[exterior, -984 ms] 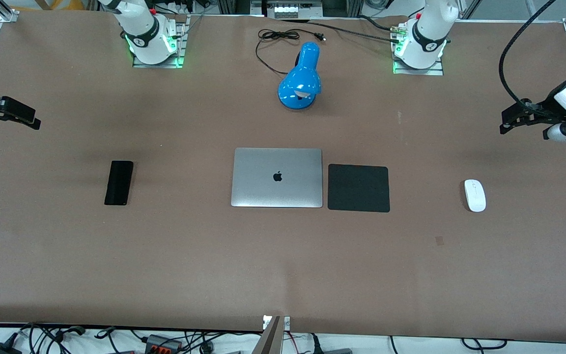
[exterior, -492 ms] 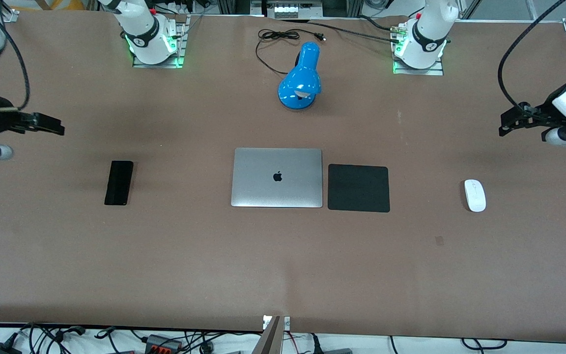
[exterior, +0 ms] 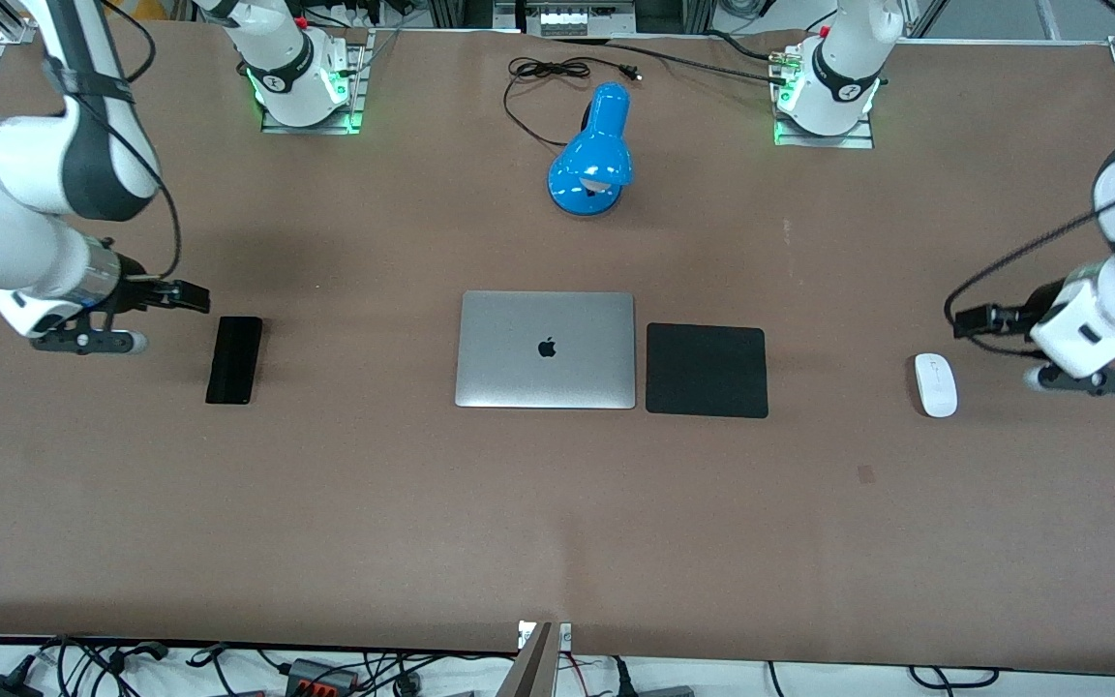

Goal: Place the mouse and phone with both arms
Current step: 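Lower the right gripper onto the phone while the left gripper lowers onto the mouse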

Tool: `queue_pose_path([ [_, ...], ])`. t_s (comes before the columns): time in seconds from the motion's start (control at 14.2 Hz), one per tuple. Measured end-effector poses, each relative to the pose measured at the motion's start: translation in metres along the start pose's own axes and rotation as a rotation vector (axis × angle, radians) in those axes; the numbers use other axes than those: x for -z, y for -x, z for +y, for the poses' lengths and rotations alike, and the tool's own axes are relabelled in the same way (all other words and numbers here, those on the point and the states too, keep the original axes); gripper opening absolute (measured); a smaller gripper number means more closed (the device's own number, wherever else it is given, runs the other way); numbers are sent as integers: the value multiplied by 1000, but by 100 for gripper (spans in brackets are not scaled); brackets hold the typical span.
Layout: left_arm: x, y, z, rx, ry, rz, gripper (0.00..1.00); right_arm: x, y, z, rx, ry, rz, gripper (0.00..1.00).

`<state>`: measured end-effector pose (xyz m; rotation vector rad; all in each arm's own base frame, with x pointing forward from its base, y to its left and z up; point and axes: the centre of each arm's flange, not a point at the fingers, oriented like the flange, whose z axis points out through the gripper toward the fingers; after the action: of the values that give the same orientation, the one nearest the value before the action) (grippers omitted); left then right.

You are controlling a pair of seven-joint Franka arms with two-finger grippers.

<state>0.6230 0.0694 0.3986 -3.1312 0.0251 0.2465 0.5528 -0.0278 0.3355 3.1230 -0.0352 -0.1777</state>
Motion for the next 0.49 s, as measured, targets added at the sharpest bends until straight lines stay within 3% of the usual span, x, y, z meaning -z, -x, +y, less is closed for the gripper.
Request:
queue_pose_path([
  [0.21,-63,-25,-36,29,-9,25,100,-61,17,-2,4,-3,61,100],
  [0.49,-132,-28,-53,20,-43,167,100,-113,12,5,40,0,119,100],
])
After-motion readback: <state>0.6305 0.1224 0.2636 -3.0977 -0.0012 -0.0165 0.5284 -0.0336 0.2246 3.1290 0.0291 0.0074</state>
